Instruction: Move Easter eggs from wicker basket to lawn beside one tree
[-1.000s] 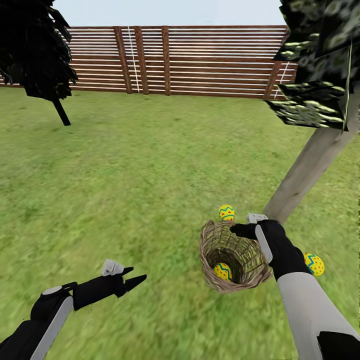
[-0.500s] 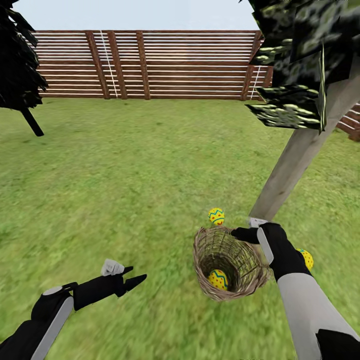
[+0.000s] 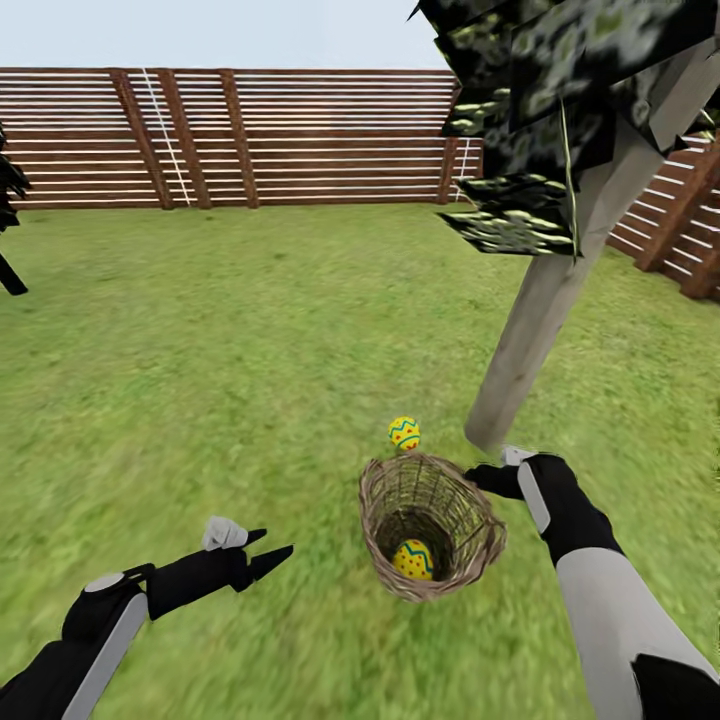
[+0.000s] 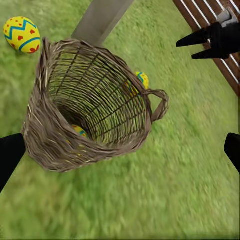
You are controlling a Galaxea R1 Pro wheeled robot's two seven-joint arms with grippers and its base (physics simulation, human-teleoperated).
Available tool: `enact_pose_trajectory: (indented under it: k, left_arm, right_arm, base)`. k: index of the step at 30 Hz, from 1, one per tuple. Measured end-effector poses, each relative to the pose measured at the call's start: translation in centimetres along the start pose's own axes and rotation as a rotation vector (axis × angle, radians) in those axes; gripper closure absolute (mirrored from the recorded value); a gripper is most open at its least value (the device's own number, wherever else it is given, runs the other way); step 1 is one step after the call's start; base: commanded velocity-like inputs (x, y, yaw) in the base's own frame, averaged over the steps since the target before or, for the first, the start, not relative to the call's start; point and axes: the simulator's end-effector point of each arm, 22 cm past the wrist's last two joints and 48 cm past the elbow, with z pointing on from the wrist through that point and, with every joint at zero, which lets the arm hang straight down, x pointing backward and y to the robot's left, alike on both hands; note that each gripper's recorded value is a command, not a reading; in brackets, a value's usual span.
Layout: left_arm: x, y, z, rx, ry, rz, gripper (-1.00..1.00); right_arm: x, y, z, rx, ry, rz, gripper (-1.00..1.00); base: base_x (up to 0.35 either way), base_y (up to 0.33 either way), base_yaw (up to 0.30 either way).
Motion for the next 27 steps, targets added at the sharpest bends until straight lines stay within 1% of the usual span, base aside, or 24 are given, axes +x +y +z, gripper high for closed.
enact_pose_trajectory:
  k: [9,13,19,24,27]
  left_arm:
    - [-0.3,-0.2,-0.1,0.0,-0.005,0.006,-1.0]
    - [-0.4,-0.2,-0.2,-0.003,-0.005,0.011,-1.0]
    - [0.4,0.3,0.0,-0.04,0.033,0.062,-1.0]
    - [0.3,0.3,-0.1,-0.045,0.035,0.071,-1.0]
    - [0.2,0.2,-0.1,-0.045,0.033,0.074,-1.0]
  right_arm:
    - [-0.1,0.1,-0.3,-0.001,-0.002,0.0,-1.0]
    - [-0.3,0.1,-0.4,-0.002,-0.006,0.0,-1.0]
    - [-0.5,0.2,-0.7,-0.004,-0.011,-0.001,-1.0]
    - [-0.7,0.3,-1.0,-0.004,-0.016,-0.002,-1.0]
    - [-0.8,0.3,-1.1,-0.005,-0.019,-0.003,-1.0]
  base:
    - [0.201,0.211,-0.246]
    - [0.009,0.276,-0.246]
    - [-0.033,0.284,-0.246]
    - [0.002,0.284,-0.245]
    - [0.109,0.265,-0.244]
